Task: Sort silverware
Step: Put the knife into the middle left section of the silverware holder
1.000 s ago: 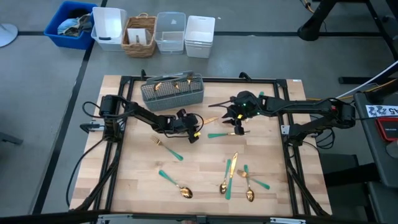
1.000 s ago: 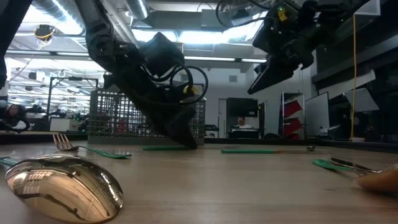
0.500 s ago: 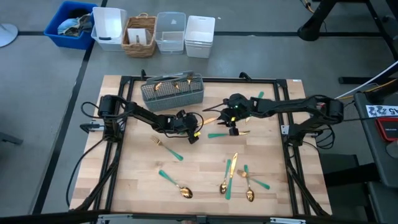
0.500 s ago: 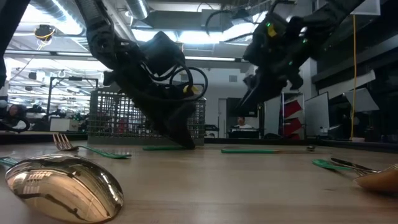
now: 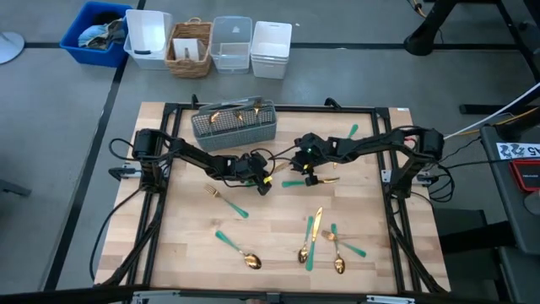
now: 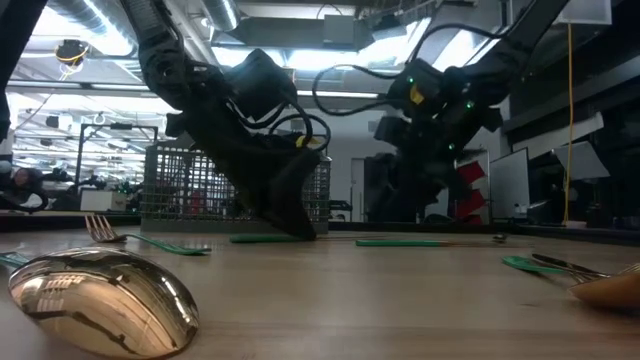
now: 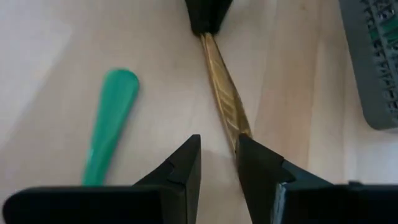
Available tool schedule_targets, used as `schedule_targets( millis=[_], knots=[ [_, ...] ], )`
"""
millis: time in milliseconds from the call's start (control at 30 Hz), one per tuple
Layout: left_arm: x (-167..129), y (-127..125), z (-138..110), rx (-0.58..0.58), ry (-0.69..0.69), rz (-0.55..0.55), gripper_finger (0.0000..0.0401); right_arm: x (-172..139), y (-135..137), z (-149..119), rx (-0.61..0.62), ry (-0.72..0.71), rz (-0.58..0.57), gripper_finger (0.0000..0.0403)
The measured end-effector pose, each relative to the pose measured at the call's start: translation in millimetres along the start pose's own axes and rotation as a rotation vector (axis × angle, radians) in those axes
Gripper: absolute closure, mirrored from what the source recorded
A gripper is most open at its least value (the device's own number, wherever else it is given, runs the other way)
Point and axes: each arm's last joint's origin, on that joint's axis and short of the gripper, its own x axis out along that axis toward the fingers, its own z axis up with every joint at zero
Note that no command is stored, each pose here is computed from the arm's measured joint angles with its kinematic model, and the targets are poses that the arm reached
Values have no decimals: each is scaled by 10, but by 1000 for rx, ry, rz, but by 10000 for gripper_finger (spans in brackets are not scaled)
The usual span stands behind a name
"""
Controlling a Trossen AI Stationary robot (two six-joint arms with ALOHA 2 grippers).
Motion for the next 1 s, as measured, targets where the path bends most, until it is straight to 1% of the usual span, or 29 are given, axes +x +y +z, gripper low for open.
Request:
schedule_targets(
  millis=[267,367,500,567,767,1000],
  knots=[
    [1,-6,-5,-57,14,-23,366,90,-3,-67,-78,71,-55,302],
    [2,-8,-5,-65,12,-27,370,126,-11,-72,-102,68,-74,302],
    [5,-22,25,-78,-11,-63,369,128,-12,-73,-159,70,-74,302],
    [7,-28,34,-82,-15,-80,366,129,-12,-73,-163,71,-73,302],
    [13,-11,48,-105,-13,-86,370,128,-8,-77,-181,74,-66,302],
    [20,18,68,-183,-14,-83,368,128,-6,-80,-184,76,-64,302]
  ],
)
